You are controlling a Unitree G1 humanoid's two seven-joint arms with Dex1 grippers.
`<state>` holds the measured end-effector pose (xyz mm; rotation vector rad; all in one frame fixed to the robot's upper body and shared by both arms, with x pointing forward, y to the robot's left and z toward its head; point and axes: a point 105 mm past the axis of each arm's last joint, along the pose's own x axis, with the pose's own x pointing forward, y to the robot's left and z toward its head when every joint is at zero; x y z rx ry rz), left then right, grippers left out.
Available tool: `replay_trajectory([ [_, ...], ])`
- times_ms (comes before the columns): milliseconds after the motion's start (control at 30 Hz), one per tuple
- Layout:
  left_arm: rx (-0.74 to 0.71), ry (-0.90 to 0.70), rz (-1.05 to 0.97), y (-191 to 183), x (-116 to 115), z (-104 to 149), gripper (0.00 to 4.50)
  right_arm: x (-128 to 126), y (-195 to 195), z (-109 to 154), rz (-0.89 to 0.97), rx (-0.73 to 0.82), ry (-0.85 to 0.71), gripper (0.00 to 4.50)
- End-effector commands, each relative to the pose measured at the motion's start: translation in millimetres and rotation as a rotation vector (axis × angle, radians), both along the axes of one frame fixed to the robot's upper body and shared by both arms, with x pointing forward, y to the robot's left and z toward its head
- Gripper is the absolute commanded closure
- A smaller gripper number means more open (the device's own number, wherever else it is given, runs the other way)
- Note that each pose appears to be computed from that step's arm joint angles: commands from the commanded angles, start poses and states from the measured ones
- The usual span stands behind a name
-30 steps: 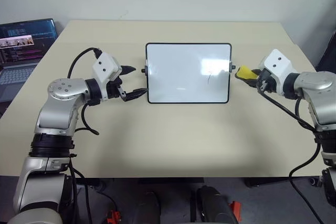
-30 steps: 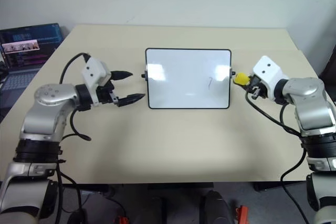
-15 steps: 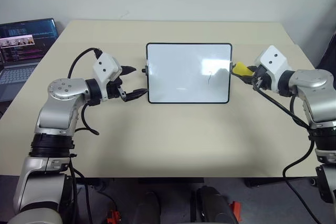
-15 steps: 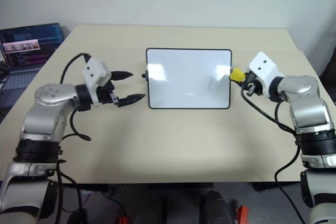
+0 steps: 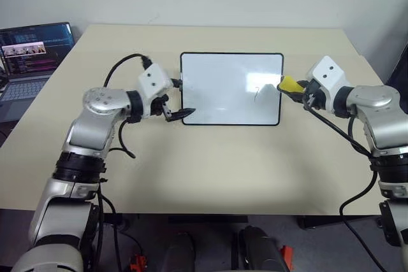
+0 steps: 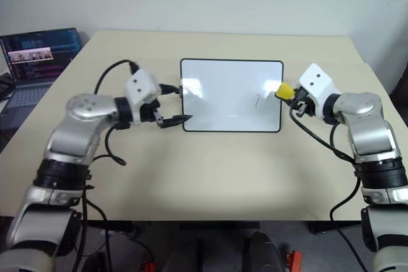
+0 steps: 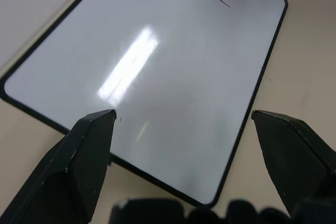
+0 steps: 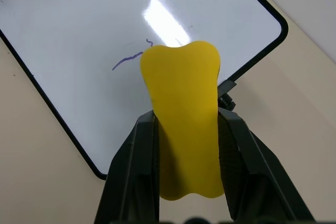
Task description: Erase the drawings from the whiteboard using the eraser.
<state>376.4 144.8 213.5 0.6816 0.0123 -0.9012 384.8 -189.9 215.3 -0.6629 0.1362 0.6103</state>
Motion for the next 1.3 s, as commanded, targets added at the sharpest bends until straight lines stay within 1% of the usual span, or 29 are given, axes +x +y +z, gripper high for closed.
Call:
replay_trajectory([
  [33,0.009,-0.064,-0.065,-16.8,-7.0,20.8,0.00,-1.9,3.4,16.1,0.008,-0.002,-0.056,3.38],
  [133,0.003,-0.069,-0.057,-16.2,-5.9,22.2,0.00,-2.0,2.8,16.8,0.003,-0.001,-0.058,3.38],
  [300,0.008,-0.049,-0.044,-9.3,-6.1,16.5,0.00,-2.4,3.1,19.5,0.000,0.008,-0.065,3.38],
  [367,0.008,-0.049,-0.031,-4.5,-5.7,16.2,0.00,-0.7,6.0,28.0,-0.002,0.040,-0.095,3.38],
  [433,0.009,-0.049,-0.027,-2.7,-6.0,16.1,0.00,3.6,8.1,37.5,-0.018,0.080,-0.137,3.38],
  [500,0.007,-0.049,-0.027,-2.8,-6.1,15.9,0.00,7.8,10.2,41.1,-0.033,0.101,-0.158,3.38],
  [633,-0.004,-0.048,-0.022,-2.2,-5.9,14.9,0.00,19.5,20.4,37.3,-0.065,0.116,-0.176,3.38],
  [700,0.002,-0.035,-0.028,-2.6,-7.2,9.7,0.00,32.1,20.9,33.3,-0.138,0.146,-0.184,3.38],
  [767,0.000,-0.023,-0.044,-5.8,-9.2,6.3,0.00,39.4,34.3,26.9,-0.146,0.187,-0.164,3.38],
  [867,-0.008,-0.022,-0.049,-7.7,-9.5,6.5,0.00,43.3,48.3,19.5,-0.129,0.204,-0.147,3.38],
  [933,-0.003,-0.017,-0.042,-6.2,-8.9,4.6,0.00,48.5,60.3,4.1,-0.124,0.176,-0.121,3.38],
  [1000,-0.001,-0.013,-0.038,-4.3,-9.2,3.3,0.00,51.0,65.5,-5.9,-0.122,0.154,-0.104,3.38],
  [1133,0.003,-0.003,-0.020,1.6,-11.0,-0.5,0.00,54.5,59.8,-24.7,-0.155,0.089,-0.066,3.38],
  [1300,-0.005,-0.001,-0.019,1.3,-14.2,-0.5,0.00,52.1,59.2,-52.0,-0.149,0.041,0.024,3.38],
])
